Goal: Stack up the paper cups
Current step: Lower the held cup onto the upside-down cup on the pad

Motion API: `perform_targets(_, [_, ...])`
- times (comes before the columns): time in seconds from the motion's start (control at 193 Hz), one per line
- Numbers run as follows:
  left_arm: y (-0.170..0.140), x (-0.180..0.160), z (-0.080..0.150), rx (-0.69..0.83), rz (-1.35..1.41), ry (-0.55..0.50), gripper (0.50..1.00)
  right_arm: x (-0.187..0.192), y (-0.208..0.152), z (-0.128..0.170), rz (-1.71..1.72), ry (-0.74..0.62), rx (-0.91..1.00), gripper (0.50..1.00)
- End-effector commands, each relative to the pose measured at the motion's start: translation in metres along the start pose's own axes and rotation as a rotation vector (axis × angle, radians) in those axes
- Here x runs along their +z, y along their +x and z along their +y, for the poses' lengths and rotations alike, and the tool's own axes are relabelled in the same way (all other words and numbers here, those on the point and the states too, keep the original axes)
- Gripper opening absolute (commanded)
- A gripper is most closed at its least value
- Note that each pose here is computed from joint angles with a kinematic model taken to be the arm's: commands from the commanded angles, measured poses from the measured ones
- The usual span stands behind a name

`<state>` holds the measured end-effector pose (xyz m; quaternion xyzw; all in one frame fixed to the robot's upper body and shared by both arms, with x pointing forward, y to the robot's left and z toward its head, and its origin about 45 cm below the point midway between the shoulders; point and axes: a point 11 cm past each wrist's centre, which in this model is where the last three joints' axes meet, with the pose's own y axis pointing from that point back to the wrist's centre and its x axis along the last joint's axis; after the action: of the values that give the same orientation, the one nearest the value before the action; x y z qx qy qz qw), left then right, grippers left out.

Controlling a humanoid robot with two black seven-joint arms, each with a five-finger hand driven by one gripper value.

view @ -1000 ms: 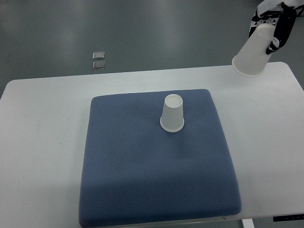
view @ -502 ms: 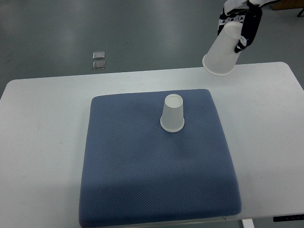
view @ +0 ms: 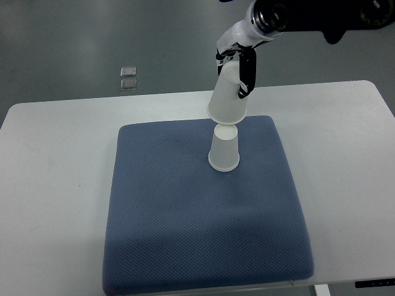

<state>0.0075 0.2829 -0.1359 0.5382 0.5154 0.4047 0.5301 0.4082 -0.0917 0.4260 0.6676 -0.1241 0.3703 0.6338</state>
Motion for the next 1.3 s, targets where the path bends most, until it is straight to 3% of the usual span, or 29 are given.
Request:
perform_targets(0.0, [0.000,0.000,0.000,0.000,-0.001,0.000,1.000,-0.012,-0.007,-0.010,0.012,0.009,-0.011,0.719])
perform_targets(0.29, [0.001,0.000,0.000,0.001,0.001,0.000,1.000,-0.024,-0.019,-0.027,0.016,0.020,-0.028,0.721])
perform_targets(1.295, [0.002,0.000,0.000,0.004,0.003,0.000,1.000,0.005,-0.031,-0.051,-0.010,-0.041,-0.039,0.731])
